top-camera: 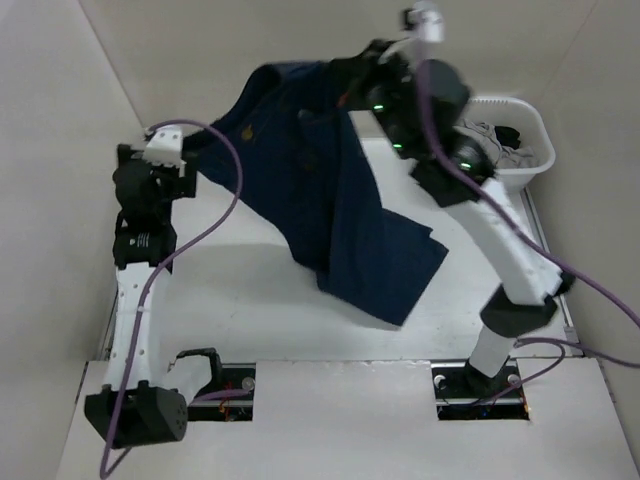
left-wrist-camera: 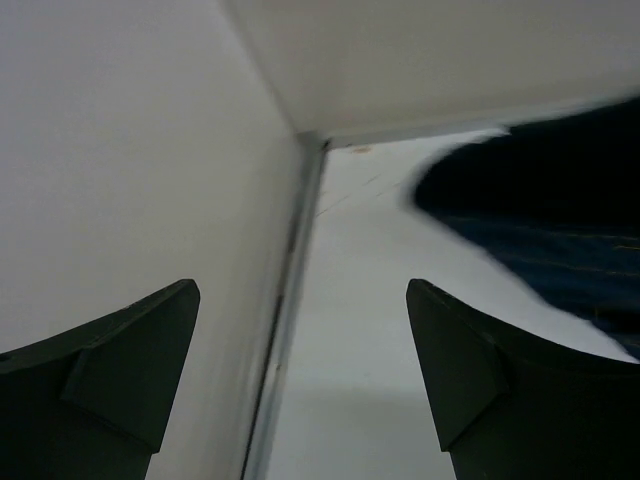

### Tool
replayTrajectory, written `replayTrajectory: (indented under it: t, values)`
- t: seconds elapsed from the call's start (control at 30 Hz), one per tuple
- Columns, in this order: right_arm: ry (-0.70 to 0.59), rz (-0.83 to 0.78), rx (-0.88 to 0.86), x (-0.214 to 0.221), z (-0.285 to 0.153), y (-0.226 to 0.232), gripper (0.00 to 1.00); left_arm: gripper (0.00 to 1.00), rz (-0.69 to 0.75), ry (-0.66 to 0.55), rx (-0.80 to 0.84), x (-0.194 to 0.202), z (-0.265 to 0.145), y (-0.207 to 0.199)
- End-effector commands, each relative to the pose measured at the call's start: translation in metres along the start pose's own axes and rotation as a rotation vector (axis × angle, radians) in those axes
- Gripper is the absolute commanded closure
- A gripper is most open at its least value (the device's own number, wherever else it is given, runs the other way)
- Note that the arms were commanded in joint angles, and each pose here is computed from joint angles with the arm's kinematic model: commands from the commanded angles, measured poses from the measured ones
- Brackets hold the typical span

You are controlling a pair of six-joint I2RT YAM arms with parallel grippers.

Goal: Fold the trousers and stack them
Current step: Flatten the trousers out

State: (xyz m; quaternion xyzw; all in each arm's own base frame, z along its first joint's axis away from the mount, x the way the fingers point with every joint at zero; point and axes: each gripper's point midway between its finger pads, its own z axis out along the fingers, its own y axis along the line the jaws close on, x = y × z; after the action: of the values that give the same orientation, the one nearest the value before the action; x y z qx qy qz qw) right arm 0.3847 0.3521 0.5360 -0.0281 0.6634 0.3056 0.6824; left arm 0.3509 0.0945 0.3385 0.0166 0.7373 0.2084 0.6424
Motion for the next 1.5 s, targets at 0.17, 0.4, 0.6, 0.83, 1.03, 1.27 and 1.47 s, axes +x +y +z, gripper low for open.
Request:
replayTrajectory:
  t: [0.17,0.4,0.6,0.83,1.03,1.27,1.47]
  values:
    - [-0.283,0.153,0.217,-0.092,-0.136,-0.102,1.0,0.17,0.166,0.06,1.015,-0.039,-0.101,-0.255]
    - [-0.139,0.376,0.411,0.021,-0.216,-0.187,1.0,0.2,0.408,0.158,1.209,0.039,-0.129,-0.365]
    - [-0.119,0.422,0.575,0.068,-0.266,-0.242,1.0,0.2,0.533,0.216,1.373,0.1,-0.145,-0.438]
    - [-0.125,0.453,0.605,0.073,-0.279,-0.258,1.0,0.18,0.566,0.256,1.252,0.146,-0.091,-0.454]
    - [-0.107,0.46,0.584,0.072,-0.256,-0.256,1.0,0.58,0.594,0.365,1.32,0.188,-0.102,-0.472]
    - [-0.057,0.447,0.429,0.052,-0.178,-0.232,1.0,1.0,0.45,0.31,0.991,0.124,-0.003,-0.391]
    - [-0.212,0.414,0.272,-0.045,-0.117,-0.213,1.0,1.0,0.258,0.008,0.387,-0.064,0.131,-0.144]
